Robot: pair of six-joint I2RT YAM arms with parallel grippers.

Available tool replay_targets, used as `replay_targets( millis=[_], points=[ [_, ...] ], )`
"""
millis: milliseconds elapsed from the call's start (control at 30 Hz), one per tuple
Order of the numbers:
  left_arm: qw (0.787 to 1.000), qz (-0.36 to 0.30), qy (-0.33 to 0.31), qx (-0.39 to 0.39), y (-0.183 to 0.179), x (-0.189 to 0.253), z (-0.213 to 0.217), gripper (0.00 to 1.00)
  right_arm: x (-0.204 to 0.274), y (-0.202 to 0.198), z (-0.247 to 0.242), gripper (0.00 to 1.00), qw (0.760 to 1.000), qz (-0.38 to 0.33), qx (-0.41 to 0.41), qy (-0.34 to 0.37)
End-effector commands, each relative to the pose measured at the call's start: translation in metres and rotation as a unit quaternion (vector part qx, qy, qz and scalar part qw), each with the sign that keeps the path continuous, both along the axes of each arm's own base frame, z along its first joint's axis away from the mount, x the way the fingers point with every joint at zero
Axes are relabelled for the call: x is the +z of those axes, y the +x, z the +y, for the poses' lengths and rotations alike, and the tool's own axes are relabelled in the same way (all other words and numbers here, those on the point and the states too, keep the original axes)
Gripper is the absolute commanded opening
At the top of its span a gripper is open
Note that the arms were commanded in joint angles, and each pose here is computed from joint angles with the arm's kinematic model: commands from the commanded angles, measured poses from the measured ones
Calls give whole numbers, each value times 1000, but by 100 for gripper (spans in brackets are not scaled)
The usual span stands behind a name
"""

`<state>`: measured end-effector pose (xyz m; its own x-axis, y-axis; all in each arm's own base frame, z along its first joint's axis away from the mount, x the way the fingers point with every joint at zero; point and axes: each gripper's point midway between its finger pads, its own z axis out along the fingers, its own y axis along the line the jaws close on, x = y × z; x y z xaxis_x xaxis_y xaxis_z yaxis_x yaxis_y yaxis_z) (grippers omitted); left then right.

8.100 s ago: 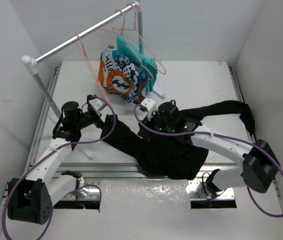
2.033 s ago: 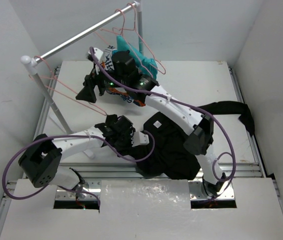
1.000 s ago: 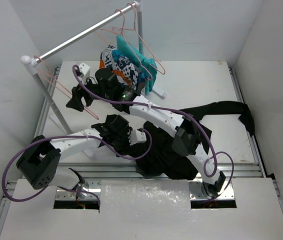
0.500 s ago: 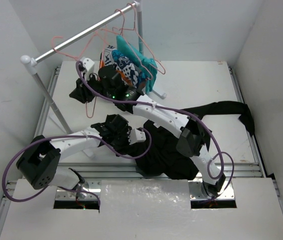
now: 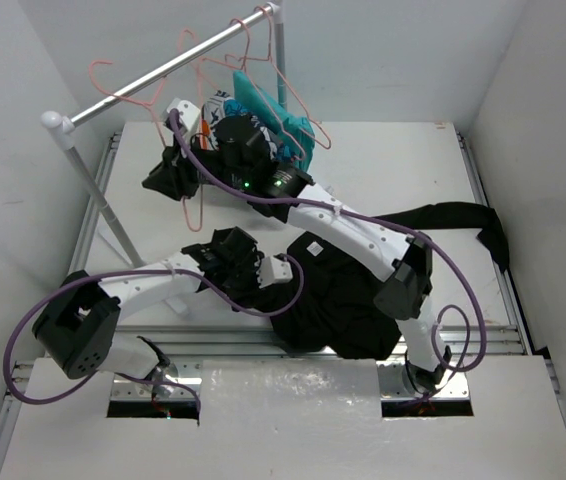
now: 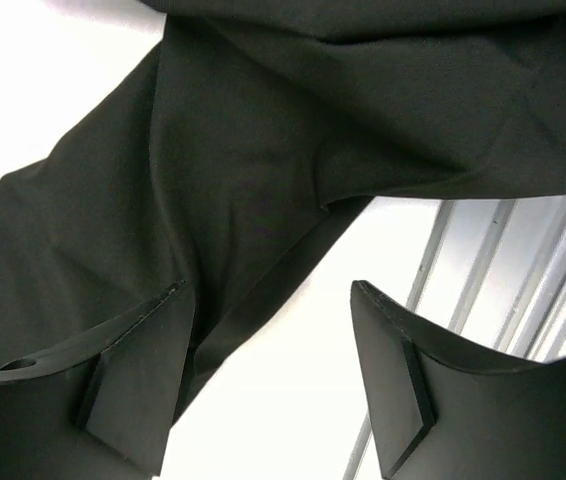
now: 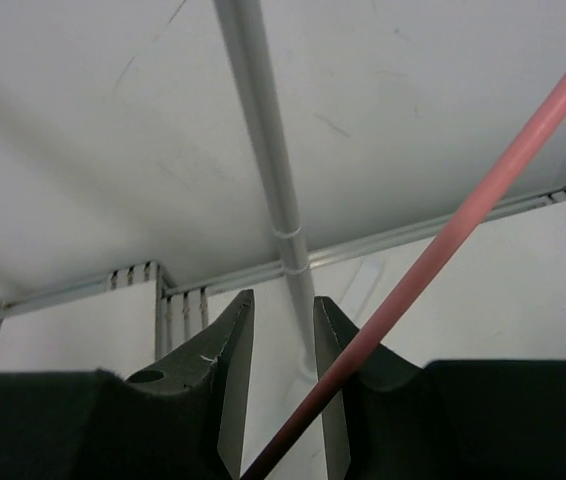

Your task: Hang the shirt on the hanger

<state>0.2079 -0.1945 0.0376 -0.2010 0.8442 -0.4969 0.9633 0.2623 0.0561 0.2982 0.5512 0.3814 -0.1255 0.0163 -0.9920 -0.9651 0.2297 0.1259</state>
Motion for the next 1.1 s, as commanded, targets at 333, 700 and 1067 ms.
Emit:
replay_targets(
  millis=[333,700,1067],
  points=[
    [966,-48,-33,-251,-51,57,13,61,22,-59,-99,0,999,-23,33,-23],
    [849,-462,-207,-150,38,255,-6,59,2,-85,-176,0,998,20,38,-40],
    [764,-496,-408,-57,45,419,-25,60,4,-90,-232,0,999,14,-10,-39]
  ],
)
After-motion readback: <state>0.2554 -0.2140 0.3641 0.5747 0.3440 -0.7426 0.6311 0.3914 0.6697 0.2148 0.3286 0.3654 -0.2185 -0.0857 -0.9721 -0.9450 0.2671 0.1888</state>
